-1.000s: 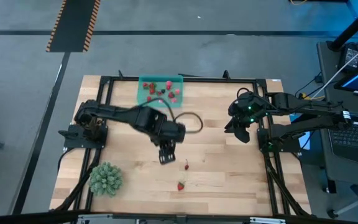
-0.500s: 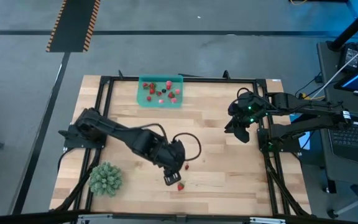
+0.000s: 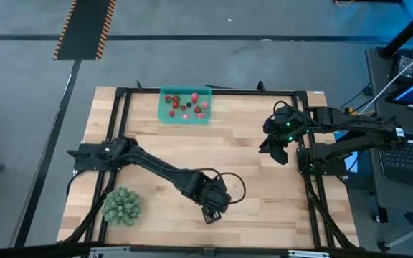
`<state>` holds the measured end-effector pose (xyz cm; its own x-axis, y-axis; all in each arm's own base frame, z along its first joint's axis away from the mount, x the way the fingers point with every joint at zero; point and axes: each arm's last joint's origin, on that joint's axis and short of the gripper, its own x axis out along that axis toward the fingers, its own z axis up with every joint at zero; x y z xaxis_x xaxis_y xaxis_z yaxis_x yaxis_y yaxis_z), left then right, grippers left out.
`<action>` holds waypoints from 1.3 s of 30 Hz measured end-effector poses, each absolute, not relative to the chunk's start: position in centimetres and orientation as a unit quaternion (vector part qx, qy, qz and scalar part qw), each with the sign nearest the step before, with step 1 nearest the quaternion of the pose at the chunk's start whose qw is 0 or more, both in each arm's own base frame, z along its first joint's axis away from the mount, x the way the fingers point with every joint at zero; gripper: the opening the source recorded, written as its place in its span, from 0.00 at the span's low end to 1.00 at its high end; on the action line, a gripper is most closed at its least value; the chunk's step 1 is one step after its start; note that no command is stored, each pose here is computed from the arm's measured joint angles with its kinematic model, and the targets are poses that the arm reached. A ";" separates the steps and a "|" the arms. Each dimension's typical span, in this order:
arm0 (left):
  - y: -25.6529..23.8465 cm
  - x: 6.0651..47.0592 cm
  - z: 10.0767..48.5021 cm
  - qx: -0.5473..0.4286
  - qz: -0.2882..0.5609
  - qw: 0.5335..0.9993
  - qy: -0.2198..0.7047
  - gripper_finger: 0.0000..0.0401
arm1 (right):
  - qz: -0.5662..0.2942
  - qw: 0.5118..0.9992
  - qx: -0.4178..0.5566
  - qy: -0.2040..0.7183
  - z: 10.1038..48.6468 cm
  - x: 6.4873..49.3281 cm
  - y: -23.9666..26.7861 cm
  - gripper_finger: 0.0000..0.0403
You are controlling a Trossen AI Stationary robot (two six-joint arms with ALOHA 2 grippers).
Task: Pick and placing Produce into tupperware
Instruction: Put the red strawberry into the blue bin
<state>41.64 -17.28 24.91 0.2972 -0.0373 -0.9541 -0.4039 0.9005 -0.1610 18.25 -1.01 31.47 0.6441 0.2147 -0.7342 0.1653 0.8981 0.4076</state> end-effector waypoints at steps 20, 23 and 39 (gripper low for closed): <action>-20.6 42.5 19.2 -0.190 0.118 0.760 0.611 0.71 | 0.024 0.883 0.205 0.422 31.5 18.3 -1.0 0.25; -21.3 42.8 19.1 -0.200 0.117 0.771 0.593 0.71 | 0.024 0.883 0.205 0.422 31.5 18.3 -1.0 0.25; -21.4 42.6 17.8 -0.203 0.150 0.769 0.587 0.71 | 0.023 0.882 0.206 0.423 31.4 18.2 -1.0 0.25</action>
<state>42.62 -21.41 17.85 0.2647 -0.0078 -0.9643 -0.4695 0.8724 -0.1359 18.25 -1.01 31.42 0.6412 0.2151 -0.7366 0.1342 0.9137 0.3836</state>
